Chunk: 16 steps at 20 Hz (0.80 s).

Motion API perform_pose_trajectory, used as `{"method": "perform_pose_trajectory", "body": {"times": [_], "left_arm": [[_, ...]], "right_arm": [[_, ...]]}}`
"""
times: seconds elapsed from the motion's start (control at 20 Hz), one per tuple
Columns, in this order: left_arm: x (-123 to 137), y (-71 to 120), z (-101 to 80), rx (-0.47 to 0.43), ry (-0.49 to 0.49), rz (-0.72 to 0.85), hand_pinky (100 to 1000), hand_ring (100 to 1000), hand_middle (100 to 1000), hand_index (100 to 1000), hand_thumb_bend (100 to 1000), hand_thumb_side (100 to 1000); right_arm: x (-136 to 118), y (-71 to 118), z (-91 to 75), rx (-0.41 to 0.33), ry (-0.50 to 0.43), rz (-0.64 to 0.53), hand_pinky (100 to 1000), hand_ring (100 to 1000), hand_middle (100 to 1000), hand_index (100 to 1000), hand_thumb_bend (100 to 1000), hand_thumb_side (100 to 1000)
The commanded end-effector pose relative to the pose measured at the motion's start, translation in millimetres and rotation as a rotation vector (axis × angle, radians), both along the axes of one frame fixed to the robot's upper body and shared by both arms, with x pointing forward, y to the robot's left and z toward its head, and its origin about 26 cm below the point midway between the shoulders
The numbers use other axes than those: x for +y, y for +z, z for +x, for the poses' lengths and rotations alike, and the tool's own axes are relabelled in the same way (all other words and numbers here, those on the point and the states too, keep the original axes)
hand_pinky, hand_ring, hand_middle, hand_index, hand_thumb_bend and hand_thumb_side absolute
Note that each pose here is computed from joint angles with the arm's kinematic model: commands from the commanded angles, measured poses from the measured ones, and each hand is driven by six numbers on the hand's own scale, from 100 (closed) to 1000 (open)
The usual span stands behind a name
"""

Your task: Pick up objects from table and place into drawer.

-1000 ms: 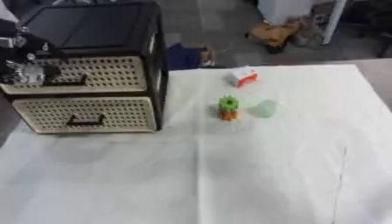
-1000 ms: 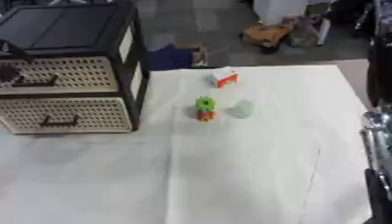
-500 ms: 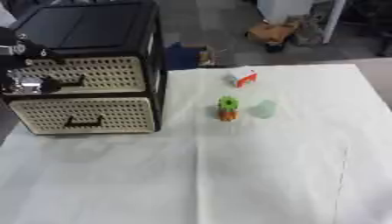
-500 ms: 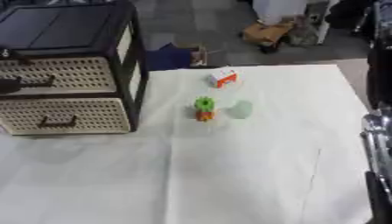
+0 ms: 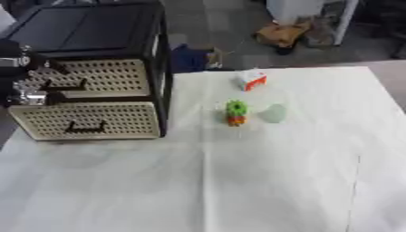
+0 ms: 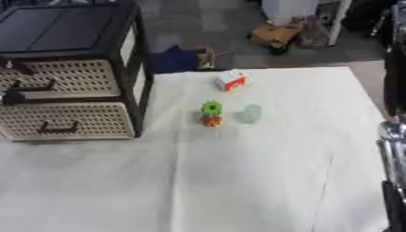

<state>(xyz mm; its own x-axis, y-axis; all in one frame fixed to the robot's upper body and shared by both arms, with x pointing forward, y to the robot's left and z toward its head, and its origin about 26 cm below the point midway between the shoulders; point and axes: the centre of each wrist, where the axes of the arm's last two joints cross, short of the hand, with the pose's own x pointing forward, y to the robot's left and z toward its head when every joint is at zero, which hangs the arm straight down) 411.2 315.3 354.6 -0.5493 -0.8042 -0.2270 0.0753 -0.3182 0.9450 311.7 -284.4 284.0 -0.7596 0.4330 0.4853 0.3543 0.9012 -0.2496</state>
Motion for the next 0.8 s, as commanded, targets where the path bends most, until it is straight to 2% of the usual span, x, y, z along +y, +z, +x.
{"method": "perform_pose_trajectory", "body": {"times": [0.05,0.25,0.8], "left_arm": [[6.5,10.0,-3.4,0.041,-0.034,0.143,100,100,100,950,442,1000],[7.0,8.6,-1.7,0.04,-0.012,0.143,100,100,100,948,428,1000],[12.8,8.1,0.3,-0.038,0.076,0.132,100,100,100,920,419,1000]], "right_arm": [[-2.7,11.6,-4.0,-0.039,-0.007,-0.019,650,611,549,804,100,1000],[-2.8,12.2,-3.9,-0.04,-0.006,-0.019,650,610,548,804,100,1000],[-4.3,14.7,-3.5,-0.046,-0.008,-0.024,651,609,545,804,100,1000]]}}
